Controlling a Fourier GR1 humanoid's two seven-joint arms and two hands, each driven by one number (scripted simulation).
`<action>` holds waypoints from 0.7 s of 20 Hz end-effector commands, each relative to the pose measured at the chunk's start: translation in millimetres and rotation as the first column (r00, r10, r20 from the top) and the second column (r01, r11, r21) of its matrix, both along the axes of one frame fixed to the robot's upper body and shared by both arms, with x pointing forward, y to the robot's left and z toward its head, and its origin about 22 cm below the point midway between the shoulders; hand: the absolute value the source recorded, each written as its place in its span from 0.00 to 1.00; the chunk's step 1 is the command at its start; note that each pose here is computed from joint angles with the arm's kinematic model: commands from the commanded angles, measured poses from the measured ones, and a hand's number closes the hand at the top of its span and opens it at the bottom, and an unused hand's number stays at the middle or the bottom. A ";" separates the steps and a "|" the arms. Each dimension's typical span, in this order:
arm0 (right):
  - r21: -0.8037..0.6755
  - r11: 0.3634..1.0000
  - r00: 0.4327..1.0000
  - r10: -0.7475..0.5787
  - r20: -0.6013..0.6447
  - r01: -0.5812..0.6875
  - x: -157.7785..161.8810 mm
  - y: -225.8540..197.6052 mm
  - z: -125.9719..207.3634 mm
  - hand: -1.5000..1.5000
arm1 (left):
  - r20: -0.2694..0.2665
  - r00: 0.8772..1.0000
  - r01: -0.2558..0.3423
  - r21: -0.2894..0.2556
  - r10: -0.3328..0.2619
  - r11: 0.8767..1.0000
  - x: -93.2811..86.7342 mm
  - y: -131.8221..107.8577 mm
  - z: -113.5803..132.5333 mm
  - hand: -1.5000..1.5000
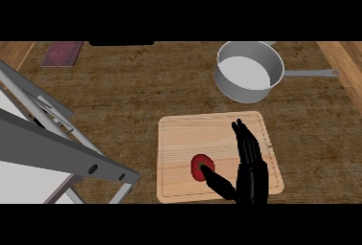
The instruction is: Pick the tomato from the cutting board and place it in the pot
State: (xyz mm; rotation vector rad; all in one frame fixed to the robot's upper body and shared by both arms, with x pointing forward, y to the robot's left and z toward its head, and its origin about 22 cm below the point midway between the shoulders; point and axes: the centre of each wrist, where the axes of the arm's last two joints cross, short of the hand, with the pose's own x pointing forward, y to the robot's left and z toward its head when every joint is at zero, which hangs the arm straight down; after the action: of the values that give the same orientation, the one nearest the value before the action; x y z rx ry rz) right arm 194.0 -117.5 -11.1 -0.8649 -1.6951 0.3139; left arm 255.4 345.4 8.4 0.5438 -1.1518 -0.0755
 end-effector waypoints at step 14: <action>-0.346 0.933 0.732 -0.165 -0.661 -0.103 -32.9 60.9 85.3 0.00 | 0.009 0.999 0.044 -0.010 -0.044 0.999 11.6 -19.1 14.1 0.50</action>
State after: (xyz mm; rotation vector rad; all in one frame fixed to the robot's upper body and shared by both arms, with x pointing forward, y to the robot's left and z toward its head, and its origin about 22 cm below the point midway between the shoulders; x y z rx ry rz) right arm 165.9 -68.3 48.2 -0.8971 -1.1001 0.7487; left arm 265.1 333.4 22.6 0.5281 -1.1631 -0.1010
